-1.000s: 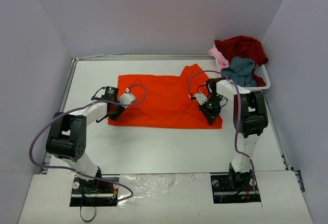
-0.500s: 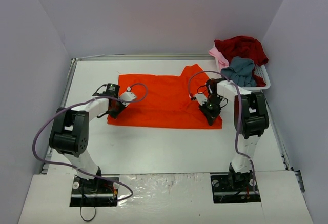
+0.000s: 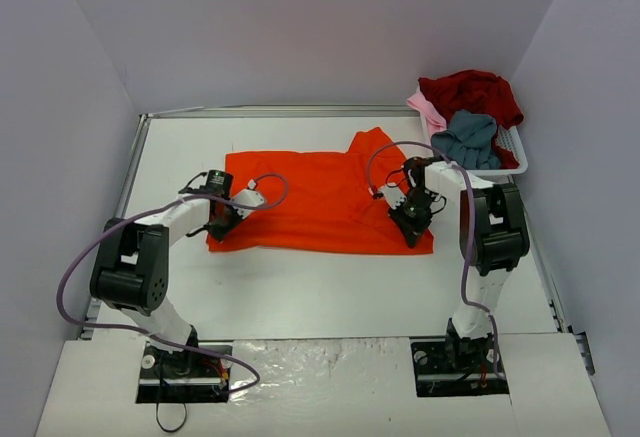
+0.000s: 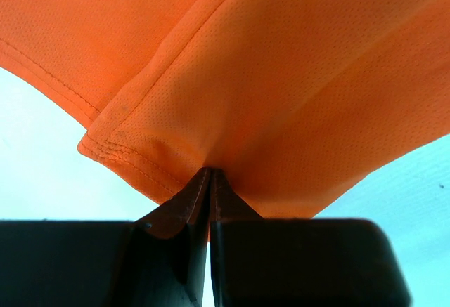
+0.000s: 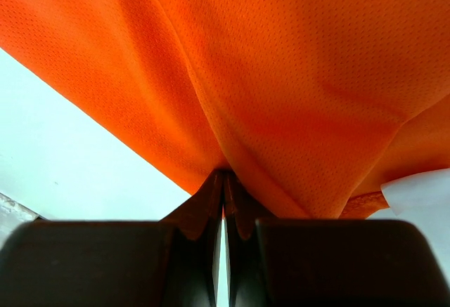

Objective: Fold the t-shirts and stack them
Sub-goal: Grap the side of the flattened tshirt furthest away from the robot with both arms

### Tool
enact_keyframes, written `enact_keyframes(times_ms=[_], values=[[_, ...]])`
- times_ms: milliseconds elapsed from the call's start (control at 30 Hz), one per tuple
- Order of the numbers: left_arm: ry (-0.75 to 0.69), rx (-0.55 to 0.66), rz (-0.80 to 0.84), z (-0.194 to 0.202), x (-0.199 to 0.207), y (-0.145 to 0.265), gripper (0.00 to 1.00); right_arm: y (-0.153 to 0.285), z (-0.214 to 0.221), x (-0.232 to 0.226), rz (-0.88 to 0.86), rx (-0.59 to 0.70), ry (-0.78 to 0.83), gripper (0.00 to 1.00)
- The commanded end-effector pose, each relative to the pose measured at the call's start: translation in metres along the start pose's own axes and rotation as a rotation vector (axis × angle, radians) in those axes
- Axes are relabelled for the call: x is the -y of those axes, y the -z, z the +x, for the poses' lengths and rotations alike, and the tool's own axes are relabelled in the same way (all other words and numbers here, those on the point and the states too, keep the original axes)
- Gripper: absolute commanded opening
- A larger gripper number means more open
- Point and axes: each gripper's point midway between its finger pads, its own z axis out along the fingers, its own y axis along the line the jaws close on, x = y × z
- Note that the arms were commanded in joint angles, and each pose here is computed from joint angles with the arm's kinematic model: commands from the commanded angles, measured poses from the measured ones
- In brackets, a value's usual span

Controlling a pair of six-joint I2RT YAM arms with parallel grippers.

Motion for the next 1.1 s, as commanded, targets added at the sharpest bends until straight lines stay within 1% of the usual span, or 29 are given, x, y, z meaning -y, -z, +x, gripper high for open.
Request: enact_keyframes(times_ms=[0, 267, 700, 1067], values=[[-0.009, -0.213, 0.147, 0.061, 0.045, 0.002, 0.02, -0.024, 0.026, -0.014, -0.060, -0.103, 0.012, 0.00], [-0.038, -0.222, 0.173, 0.061, 0.057, 0.005, 0.02, -0.025, 0.033, -0.018, -0.058, -0.126, 0.016, 0.00], [-0.080, -0.264, 0.223, 0.076, 0.080, 0.013, 0.02, -0.026, 0.043, -0.021, -0.058, -0.169, 0.023, 0.00], [-0.101, -0.266, 0.225, 0.080, 0.082, 0.023, 0.02, -0.027, 0.053, -0.031, -0.068, -0.199, 0.029, 0.00]])
